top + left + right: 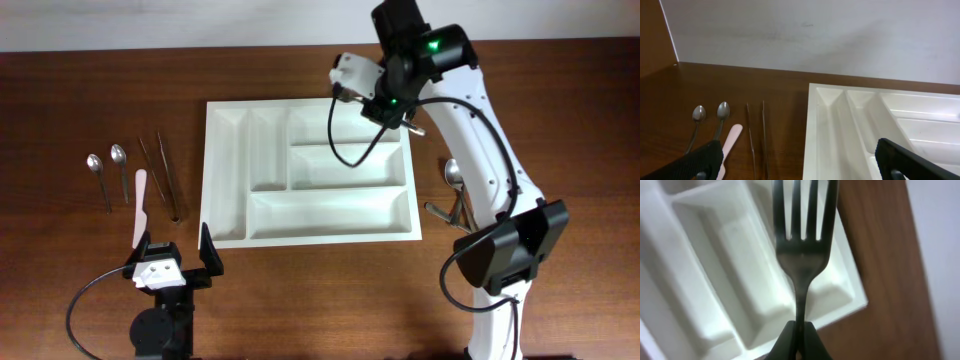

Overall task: Pack container
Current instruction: 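Carry the fork left and drop it into the tray's upper compartment, then return the right gripper to the cutlery pile and grasp another fork, then carry the fork into the tray's upper compartment and release it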

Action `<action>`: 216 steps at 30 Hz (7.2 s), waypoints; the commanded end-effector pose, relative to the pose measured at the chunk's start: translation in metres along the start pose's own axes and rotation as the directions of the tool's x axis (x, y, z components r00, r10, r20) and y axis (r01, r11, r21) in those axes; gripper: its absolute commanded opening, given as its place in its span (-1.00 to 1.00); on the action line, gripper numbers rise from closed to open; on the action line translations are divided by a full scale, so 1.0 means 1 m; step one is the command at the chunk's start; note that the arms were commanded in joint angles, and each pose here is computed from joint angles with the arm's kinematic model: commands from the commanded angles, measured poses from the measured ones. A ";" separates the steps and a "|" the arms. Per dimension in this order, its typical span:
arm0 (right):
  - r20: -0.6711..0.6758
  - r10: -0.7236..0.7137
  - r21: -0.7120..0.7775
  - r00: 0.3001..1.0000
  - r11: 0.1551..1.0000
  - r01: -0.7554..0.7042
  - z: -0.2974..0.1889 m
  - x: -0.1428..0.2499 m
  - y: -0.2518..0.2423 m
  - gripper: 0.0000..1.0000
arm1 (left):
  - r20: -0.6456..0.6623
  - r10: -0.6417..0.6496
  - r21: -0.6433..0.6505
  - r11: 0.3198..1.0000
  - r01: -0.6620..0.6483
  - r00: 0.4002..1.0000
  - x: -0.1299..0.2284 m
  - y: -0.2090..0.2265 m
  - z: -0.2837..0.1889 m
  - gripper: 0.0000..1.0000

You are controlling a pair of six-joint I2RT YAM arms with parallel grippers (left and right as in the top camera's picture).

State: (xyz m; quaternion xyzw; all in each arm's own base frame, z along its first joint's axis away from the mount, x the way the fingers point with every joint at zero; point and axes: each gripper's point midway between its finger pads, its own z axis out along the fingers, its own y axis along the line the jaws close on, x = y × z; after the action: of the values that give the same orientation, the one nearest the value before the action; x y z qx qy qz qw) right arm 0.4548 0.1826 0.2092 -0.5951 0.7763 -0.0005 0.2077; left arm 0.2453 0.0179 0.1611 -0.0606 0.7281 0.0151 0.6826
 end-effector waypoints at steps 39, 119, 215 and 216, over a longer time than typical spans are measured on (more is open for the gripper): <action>0.173 0.578 0.061 0.797 0.802 -0.595 -0.064 0.070 -0.068 -0.07 | 0.003 0.009 -0.002 1.000 -0.009 1.000 0.001 0.000 0.000 0.99; -0.342 0.932 0.280 -0.121 -0.022 -0.960 0.116 0.326 0.086 -0.92 | 0.003 0.009 -0.002 1.000 -0.009 1.000 0.001 0.000 0.000 0.98; 0.025 0.934 0.101 0.356 0.352 -0.931 -0.004 0.151 -0.044 0.31 | 0.003 0.009 -0.002 1.000 -0.009 1.000 0.001 0.000 0.000 0.99; 0.015 0.956 0.108 0.293 0.290 -0.951 -0.004 0.164 -0.043 0.31 | 0.003 0.009 -0.002 1.000 -0.009 1.000 0.001 0.000 0.000 0.98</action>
State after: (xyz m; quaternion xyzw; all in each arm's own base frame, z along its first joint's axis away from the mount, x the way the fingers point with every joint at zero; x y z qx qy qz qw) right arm 0.4677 0.0479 0.1833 -0.1356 0.9681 0.0452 0.2058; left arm 0.2453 0.0179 0.1611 -0.0606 0.7281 0.0151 0.6826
